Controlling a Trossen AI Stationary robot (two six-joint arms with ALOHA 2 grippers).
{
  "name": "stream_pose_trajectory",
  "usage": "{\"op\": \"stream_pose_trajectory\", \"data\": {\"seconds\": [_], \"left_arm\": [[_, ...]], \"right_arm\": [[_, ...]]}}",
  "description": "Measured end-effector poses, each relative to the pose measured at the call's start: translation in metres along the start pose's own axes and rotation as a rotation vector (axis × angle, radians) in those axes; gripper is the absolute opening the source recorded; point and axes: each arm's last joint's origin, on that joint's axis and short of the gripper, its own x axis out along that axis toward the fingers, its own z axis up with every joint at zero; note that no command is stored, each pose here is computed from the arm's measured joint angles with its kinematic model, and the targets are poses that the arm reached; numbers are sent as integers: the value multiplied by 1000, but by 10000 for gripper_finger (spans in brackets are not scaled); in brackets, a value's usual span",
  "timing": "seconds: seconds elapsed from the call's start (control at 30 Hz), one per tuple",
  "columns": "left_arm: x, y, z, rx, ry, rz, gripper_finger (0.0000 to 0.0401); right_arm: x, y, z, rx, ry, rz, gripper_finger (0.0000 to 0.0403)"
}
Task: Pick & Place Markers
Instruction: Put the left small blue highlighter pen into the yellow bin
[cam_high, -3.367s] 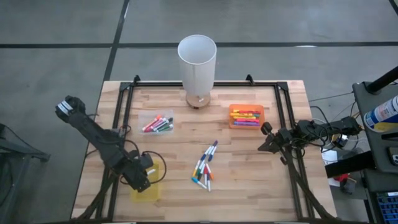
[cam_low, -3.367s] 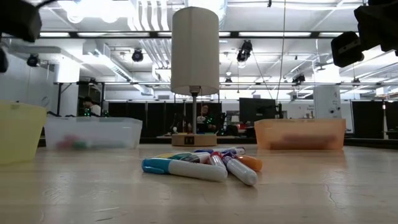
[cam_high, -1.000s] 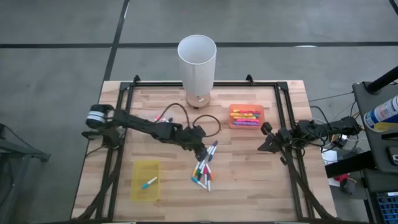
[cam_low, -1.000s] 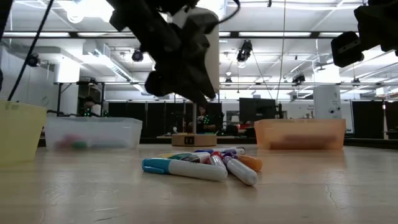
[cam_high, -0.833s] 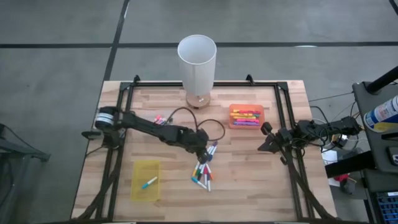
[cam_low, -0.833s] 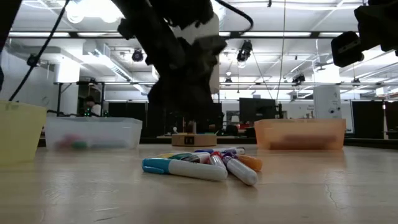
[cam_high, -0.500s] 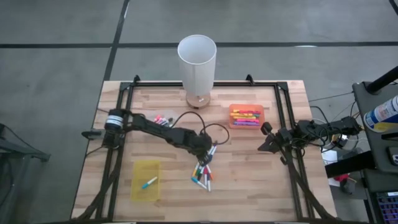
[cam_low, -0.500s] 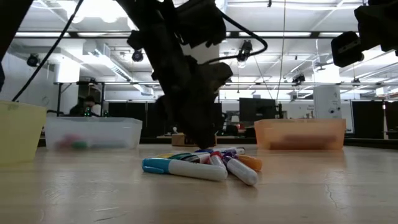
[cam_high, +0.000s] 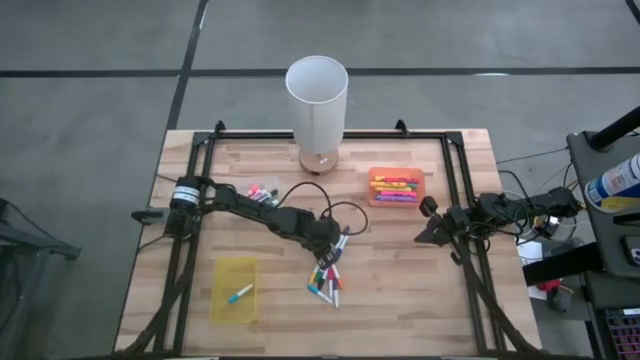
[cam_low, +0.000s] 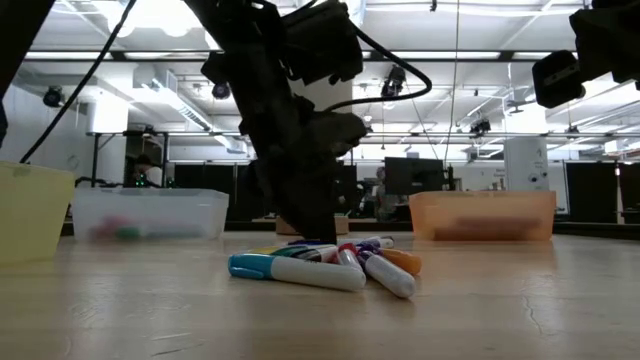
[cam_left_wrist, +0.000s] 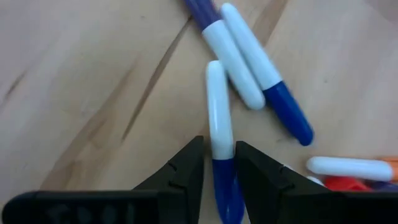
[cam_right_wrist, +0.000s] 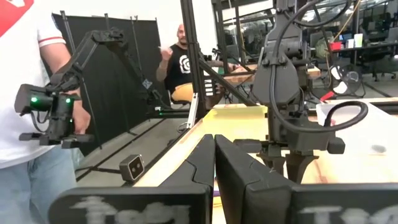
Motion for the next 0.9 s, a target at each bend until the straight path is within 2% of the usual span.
{"op": "stream_pose_trajectory", "data": {"seconds": [0.23, 0.33, 0.5, 0.6, 0.77, 0.9], "left_arm": [[3, 5, -5, 60, 20, 24, 99], [3, 10, -9, 58, 62, 49, 80], [3, 13, -14, 90, 111, 53, 26], [-2, 13, -15, 81, 129, 43, 26], [-30, 18, -21, 116, 185, 83, 26], [-66, 18, -20, 114, 151, 90, 26]], "right_arm": [[0, 0, 0, 0, 0, 0, 9], [0, 0, 0, 0, -1, 0, 9], [0, 0, 0, 0, 0, 0, 9], [0, 0, 0, 0, 0, 0, 9], [0, 0, 0, 0, 0, 0, 9], [0, 0, 0, 0, 0, 0, 9]]}}
